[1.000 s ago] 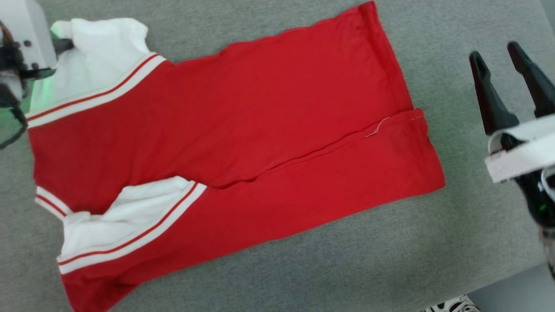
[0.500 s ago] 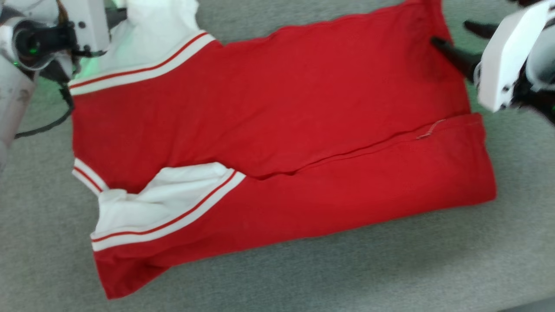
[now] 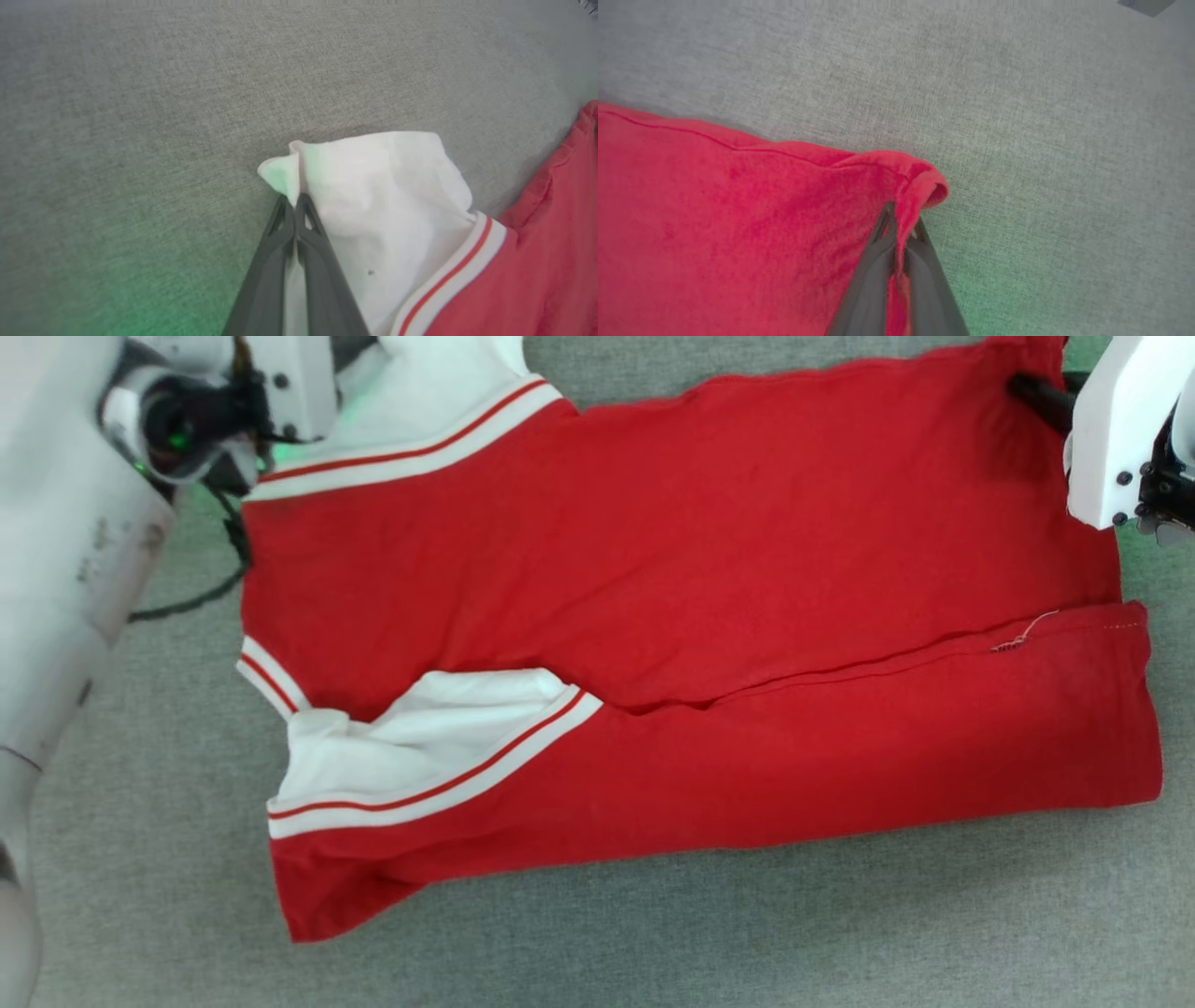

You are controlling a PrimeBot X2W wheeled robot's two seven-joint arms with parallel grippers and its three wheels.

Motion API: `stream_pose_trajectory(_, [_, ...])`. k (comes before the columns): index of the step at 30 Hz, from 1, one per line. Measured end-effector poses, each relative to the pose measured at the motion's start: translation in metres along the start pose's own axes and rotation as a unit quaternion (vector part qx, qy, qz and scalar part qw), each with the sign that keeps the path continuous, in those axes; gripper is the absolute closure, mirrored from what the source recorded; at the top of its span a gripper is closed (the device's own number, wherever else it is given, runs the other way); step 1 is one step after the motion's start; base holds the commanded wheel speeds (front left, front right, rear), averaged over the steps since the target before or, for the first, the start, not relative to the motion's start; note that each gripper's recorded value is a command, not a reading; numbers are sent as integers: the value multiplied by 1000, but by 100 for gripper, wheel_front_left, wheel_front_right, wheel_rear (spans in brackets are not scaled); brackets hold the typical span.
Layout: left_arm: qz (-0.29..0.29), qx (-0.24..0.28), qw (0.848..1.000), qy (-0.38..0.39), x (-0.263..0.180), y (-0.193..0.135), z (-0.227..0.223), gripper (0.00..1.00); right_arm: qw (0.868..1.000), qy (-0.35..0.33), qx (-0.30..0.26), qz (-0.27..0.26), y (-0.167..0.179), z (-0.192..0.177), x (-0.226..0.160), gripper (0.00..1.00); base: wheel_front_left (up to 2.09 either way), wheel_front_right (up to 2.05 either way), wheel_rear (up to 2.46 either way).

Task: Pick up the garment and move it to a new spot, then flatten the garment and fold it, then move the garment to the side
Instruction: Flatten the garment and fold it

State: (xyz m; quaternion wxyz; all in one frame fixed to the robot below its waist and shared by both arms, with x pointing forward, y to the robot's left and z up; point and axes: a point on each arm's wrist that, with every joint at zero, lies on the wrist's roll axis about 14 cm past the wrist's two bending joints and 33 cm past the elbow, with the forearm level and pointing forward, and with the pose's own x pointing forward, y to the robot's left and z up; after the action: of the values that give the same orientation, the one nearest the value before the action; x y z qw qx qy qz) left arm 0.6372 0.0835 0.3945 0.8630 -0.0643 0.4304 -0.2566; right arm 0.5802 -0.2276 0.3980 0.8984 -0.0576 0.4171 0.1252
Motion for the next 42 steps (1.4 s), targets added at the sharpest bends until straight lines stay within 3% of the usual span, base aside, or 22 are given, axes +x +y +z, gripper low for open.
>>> stream_pose_trajectory(7, [-34,33,997,-68,-28,-32,18,100,998,-58,-6,8,3,17,-23,100,0,0,0])
stream_pose_trajectory(13, [-85,71,982,-151,-82,-73,38,100,994,-101,-18,31,18,28,-57,100,0,0,0])
stream_pose_trajectory(21, [-121,100,971,-182,-148,-95,-10,100,992,-115,-26,43,22,10,-93,100,0,0,0])
stream_pose_trajectory(32, [-123,24,969,-212,-201,-88,-108,100,991,-119,21,59,29,-41,-114,100,0,0,0])
stream_pose_trajectory(42, [-109,-44,977,-178,-168,-78,-164,100,992,-83,87,50,32,-93,-93,100,0,0,0])
